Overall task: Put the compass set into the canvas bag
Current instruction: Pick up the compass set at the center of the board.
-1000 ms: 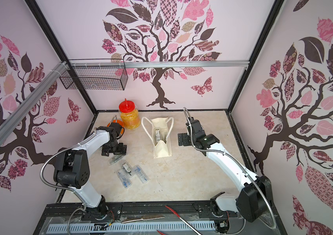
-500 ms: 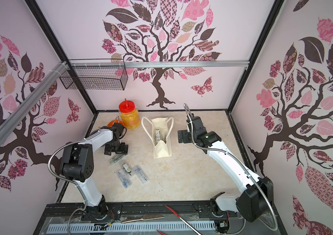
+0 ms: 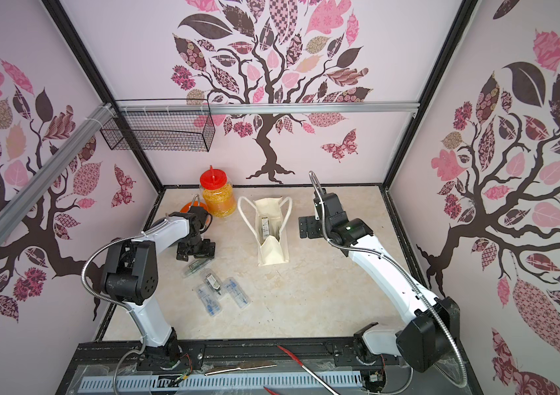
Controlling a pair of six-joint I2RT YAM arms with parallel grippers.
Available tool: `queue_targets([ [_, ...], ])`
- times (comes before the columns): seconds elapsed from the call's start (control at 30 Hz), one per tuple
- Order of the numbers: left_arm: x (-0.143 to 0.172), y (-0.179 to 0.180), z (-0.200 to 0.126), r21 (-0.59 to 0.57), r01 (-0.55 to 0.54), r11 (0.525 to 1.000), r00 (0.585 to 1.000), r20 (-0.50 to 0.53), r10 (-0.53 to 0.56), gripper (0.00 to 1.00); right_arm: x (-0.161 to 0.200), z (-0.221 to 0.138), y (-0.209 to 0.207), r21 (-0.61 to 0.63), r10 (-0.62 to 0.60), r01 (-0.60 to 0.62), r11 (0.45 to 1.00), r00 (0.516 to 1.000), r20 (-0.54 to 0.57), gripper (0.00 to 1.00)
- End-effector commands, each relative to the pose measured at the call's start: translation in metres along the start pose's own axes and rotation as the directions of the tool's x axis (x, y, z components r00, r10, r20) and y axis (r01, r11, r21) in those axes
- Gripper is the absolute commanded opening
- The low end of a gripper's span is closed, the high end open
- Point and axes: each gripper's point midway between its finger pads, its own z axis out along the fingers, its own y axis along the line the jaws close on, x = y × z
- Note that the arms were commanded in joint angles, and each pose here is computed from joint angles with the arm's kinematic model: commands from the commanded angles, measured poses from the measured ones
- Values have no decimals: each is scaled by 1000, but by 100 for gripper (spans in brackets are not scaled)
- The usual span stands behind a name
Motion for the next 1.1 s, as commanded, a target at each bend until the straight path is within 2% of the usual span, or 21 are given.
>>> queue_targets([
  [0.0,-3,1,12,-13,18,1000,1000,-20,-18,92,-5,1,-1,13,-11,11,1000,1000,-3,100],
  [0.13,-2,-1,10,10,26,1000,1000,-9,-26,91,-5,1,-2,17,-10,10,1000,1000,-1,100],
  [0.27,-9,-5,-9,56,12,998,996,82,-17,93,-4,1,-2,16,-9,9,1000,1000,1,100],
  [0.4,-15,1,-22,35,-4,999,990,142,-1,94,-2,4,1,1,-8,8,1000,1000,-6,100],
  [0.87,2,0,-6,61,-36,997,991,129,28,98,-8,1,3,-10,-21,21,1000,1000,-2,100],
  [1.07,8,0,6,49,-46,998,996,79,42,98,-8,-1,3,-11,-22,22,1000,1000,0,100],
])
